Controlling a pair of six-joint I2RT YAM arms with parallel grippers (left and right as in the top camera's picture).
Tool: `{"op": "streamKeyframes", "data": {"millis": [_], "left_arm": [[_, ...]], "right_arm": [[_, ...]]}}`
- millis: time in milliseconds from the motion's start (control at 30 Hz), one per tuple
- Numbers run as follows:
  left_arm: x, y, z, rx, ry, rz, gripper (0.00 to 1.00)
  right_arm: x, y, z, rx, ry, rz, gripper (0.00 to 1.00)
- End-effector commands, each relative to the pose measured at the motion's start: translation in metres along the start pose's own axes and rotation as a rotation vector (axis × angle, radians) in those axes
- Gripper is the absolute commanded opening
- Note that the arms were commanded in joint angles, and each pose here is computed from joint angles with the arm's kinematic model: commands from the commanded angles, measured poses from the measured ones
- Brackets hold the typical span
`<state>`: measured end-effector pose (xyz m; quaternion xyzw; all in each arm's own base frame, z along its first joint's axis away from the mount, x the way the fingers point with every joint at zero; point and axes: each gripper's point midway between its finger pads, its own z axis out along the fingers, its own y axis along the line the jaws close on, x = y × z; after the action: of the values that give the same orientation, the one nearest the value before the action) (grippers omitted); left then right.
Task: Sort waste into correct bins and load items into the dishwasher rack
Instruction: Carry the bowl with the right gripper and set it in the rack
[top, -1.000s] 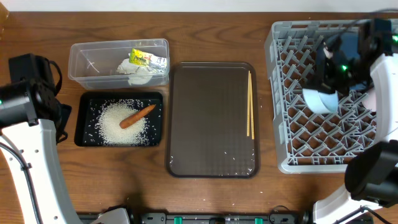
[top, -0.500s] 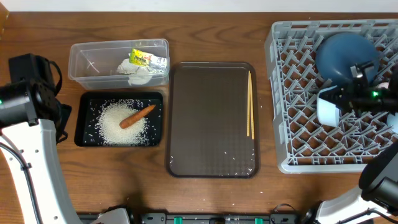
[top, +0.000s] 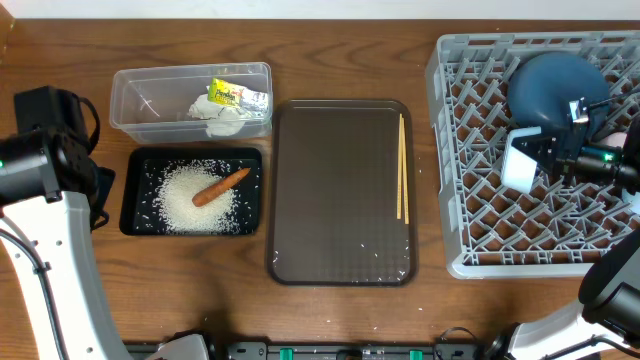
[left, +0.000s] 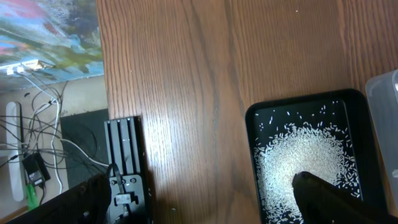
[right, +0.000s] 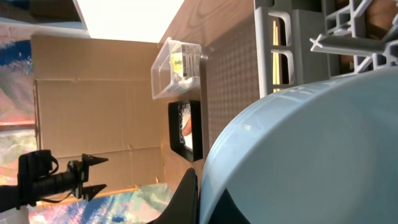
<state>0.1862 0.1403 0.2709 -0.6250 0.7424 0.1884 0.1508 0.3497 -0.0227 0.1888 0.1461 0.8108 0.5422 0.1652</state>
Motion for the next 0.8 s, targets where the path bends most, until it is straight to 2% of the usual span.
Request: {"op": "streamKeyframes", "data": {"millis": [0, 133, 433, 633, 767], "left_arm": [[0.004, 0.018, 0.000, -0.075, 0.015, 0.036, 0.95], [0.004, 0.018, 0.000, -0.075, 0.015, 0.036, 0.95], [0.004, 0.018, 0.000, -0.075, 0.015, 0.036, 0.95], [0.004, 0.018, 0.000, -0.075, 0.015, 0.036, 0.95], [0.004, 0.018, 0.000, -0.075, 0.015, 0.036, 0.95]], "right_arm": [[0.001, -0.001, 0.002, 0.002, 0.005, -0.015, 0.01], [0.005, -0.020, -0.002, 0.103, 0.026, 0.023, 0.01], [0.002, -0.041, -0.015, 0.203, 0.001, 0.100, 0.07], [0.003, -0.060, -0.023, 0.308, -0.005, 0.181, 0.07], [-0.001, -0.074, -0.029, 0.389, -0.027, 0.217, 0.13]]}}
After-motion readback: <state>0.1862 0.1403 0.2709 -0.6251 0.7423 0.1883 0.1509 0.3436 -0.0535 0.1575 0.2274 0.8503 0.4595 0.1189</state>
